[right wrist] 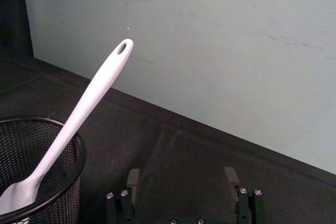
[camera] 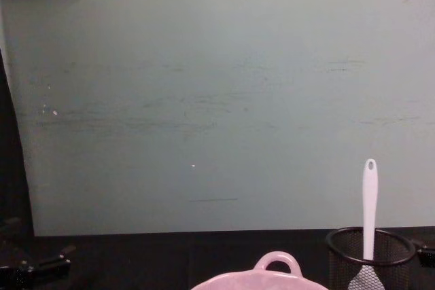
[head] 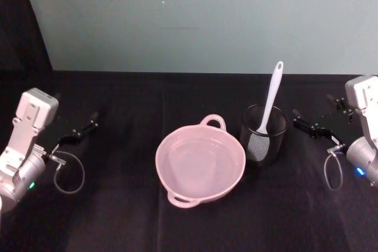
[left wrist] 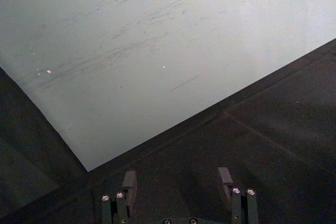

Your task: Use the one hand to pick up the spoon and stir the clear water in the bowl.

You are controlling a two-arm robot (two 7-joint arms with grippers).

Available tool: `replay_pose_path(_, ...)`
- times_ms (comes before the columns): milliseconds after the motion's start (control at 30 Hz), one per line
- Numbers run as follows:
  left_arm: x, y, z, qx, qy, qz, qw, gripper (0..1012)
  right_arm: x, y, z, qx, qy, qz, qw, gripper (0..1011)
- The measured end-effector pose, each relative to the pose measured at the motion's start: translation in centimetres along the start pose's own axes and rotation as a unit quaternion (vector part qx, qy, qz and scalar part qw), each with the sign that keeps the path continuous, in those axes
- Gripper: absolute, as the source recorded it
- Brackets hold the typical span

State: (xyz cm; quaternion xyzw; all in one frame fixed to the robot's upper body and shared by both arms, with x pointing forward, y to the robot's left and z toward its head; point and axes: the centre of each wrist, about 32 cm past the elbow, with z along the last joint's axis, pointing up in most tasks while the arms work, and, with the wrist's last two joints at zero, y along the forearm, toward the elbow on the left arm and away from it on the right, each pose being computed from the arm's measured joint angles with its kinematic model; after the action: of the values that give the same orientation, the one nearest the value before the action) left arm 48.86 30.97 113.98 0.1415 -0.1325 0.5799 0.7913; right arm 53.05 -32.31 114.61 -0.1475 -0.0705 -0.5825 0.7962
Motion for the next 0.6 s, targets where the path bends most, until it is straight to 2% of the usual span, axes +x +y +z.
replay_pose_path(600,0.00,0.00,0.00,0.000,0.000,0.000,1.0000,1005,-0.01,-0.01,-0.02,0.002,0.000,0.001,1.0000,1002)
